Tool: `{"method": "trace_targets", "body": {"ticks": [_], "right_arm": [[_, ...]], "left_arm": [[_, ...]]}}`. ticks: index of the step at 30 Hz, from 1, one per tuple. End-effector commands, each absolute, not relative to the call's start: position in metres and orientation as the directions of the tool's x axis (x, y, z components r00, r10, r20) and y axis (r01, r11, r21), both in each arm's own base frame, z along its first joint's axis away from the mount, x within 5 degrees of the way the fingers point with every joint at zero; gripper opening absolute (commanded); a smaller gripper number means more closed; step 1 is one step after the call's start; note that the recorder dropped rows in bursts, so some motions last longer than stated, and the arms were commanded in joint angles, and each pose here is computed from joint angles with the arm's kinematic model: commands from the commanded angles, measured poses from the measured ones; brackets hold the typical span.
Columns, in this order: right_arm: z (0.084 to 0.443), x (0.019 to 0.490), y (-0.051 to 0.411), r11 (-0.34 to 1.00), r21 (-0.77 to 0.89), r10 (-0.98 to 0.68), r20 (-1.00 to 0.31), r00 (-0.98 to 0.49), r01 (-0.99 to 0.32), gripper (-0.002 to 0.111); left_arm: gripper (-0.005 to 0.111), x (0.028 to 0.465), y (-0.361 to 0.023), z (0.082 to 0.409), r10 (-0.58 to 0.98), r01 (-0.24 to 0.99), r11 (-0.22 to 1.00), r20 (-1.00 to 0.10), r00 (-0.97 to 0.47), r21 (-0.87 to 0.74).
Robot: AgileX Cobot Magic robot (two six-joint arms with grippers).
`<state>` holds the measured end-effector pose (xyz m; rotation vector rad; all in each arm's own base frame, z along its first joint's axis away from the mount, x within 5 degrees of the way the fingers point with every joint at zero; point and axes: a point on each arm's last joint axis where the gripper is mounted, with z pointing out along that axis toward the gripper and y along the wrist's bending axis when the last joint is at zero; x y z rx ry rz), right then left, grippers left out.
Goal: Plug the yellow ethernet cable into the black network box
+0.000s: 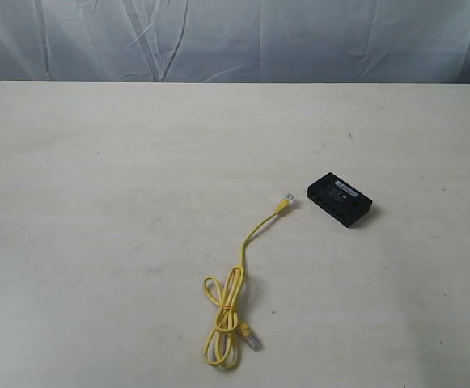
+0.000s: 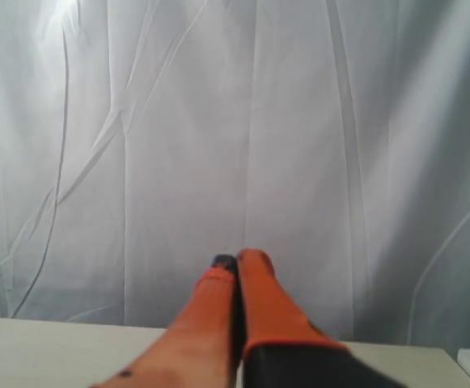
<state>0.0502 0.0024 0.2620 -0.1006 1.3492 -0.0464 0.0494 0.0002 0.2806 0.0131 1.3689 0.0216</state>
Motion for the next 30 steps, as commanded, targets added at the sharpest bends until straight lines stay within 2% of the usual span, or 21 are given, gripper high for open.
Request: {"method": "trace_targets", "body": {"ticks": [1, 7, 14, 19, 30], "right_arm": [[0.284, 0.055, 0.001, 0.995, -0.101, -0.099, -0.992, 0.084, -0.026, 0.0], [0.303, 0.07, 0.001, 0.995, -0.095, -0.097, -0.994, -0.05, -0.029, 0.0], [0.3, 0.072, 0.001, 0.995, -0.094, -0.096, -0.992, -0.081, -0.031, 0.0], [0.3, 0.072, 0.003, 0.999, -0.028, -0.031, -0.996, -0.083, -0.044, 0.0], [0.297, 0.089, 0.005, 0.999, 0.006, -0.007, -0.969, -0.247, -0.05, 0.0]], "left_arm": [[0.0, 0.062, 0.001, 0.3, 0.032, -0.013, 0.999, -0.998, 0.052, 0.031], [0.0, 0.081, 0.001, 0.307, 0.011, -0.007, 1.0, -0.998, -0.062, 0.011], [0.0, 0.083, 0.0, 0.306, -0.001, -0.006, 1.0, -0.997, -0.071, -0.001], [0.0, 0.087, 0.0, 0.315, -0.016, -0.004, 1.0, -0.999, -0.048, -0.015], [0.0, 0.144, 0.0, 0.326, 0.006, 0.005, 1.0, -0.931, -0.364, 0.005]]}}
